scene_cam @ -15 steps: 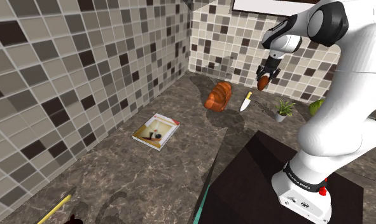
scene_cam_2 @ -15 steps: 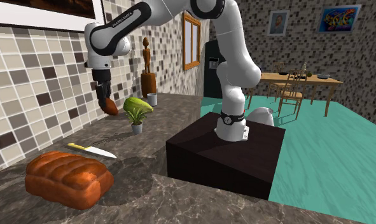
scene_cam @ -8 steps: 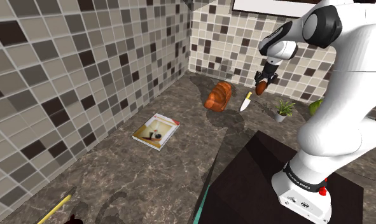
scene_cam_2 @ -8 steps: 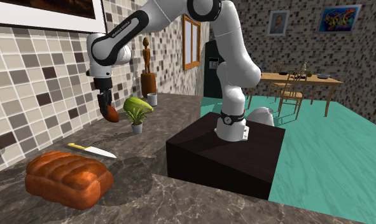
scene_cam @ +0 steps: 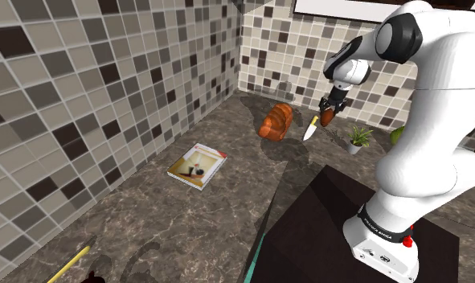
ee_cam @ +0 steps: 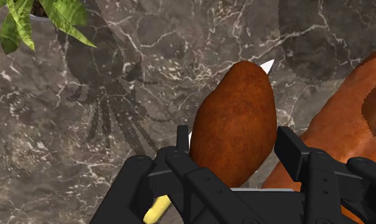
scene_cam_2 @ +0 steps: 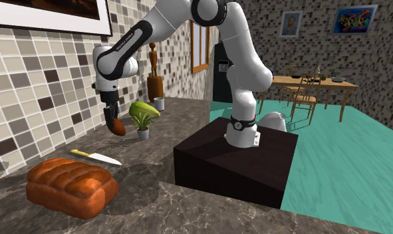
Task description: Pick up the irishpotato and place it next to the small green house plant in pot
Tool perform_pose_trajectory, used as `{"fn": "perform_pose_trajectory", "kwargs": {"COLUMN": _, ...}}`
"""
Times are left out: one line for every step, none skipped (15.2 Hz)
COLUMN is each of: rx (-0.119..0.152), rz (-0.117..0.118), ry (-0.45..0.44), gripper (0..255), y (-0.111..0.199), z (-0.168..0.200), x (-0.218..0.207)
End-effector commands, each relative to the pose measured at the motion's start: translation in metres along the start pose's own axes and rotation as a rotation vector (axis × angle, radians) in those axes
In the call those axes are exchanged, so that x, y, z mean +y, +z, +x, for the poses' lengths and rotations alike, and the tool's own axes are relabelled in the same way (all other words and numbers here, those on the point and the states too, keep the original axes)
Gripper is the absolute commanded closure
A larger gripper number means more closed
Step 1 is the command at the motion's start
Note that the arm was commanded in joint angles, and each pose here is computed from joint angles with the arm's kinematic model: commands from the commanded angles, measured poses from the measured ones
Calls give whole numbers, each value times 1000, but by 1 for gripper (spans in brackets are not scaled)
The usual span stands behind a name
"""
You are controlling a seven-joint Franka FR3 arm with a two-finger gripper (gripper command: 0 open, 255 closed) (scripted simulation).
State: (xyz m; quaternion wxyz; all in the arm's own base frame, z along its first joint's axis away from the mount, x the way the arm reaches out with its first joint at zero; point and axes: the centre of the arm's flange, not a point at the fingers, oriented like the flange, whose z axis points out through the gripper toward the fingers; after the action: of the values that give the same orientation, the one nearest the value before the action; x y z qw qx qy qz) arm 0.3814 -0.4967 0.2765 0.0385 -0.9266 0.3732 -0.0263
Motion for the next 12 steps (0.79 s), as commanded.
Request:
{"fn": "perform_pose_trajectory", "kwargs": {"rx": 0, "rz": 0, "ry": 0, "gripper": 255, "y": 11, "z": 0, "x": 2}}
{"fn": "perform_pose_trajectory", "kwargs": {"rx": 0, "rz": 0, "ry": 0, "gripper": 255, "y": 16, "z": 0, "x": 3}}
{"fn": "perform_pose_trajectory", "kwargs": {"rx": 0, "rz": 0, "ry": 0, "gripper": 255, "y": 21, "z": 0, "x": 3}}
{"fn": "perform_pose_trajectory", "kwargs": {"rx": 0, "rz": 0, "ry": 0, "gripper": 255, "y": 27, "z": 0, "x": 4}}
{"fn": "perform_pose_trajectory", "kwargs": {"rx": 0, "rz": 0, "ry": 0, "gripper": 255, "y": 32, "z": 0, "x": 4}}
{"fn": "perform_pose_trajectory", "kwargs": {"rx": 0, "rz": 0, "ry": 0, "gripper": 255, "y": 37, "z": 0, "x": 5}}
{"fn": "perform_pose_trajectory", "kwargs": {"rx": 0, "rz": 0, "ry": 0, "gripper": 255, "y": 42, "z": 0, "x": 5}}
{"fn": "perform_pose_trajectory", "kwargs": {"rx": 0, "rz": 0, "ry": 0, "gripper": 255, "y": 48, "z": -1, "x": 6}}
{"fn": "perform_pose_trajectory", "kwargs": {"rx": 0, "rz": 0, "ry": 0, "gripper": 255, "y": 53, "z": -1, "x": 6}}
{"fn": "perform_pose_trajectory", "kwargs": {"rx": 0, "rz": 0, "ry": 0, "gripper": 255, "y": 58, "z": -1, "x": 7}}
{"fn": "perform_pose_trajectory", "kwargs": {"rx": 0, "rz": 0, "ry": 0, "gripper": 255, "y": 63, "z": -1, "x": 7}}
{"fn": "perform_pose_trajectory", "kwargs": {"rx": 0, "rz": 0, "ry": 0, "gripper": 255, "y": 69, "z": -1, "x": 8}}
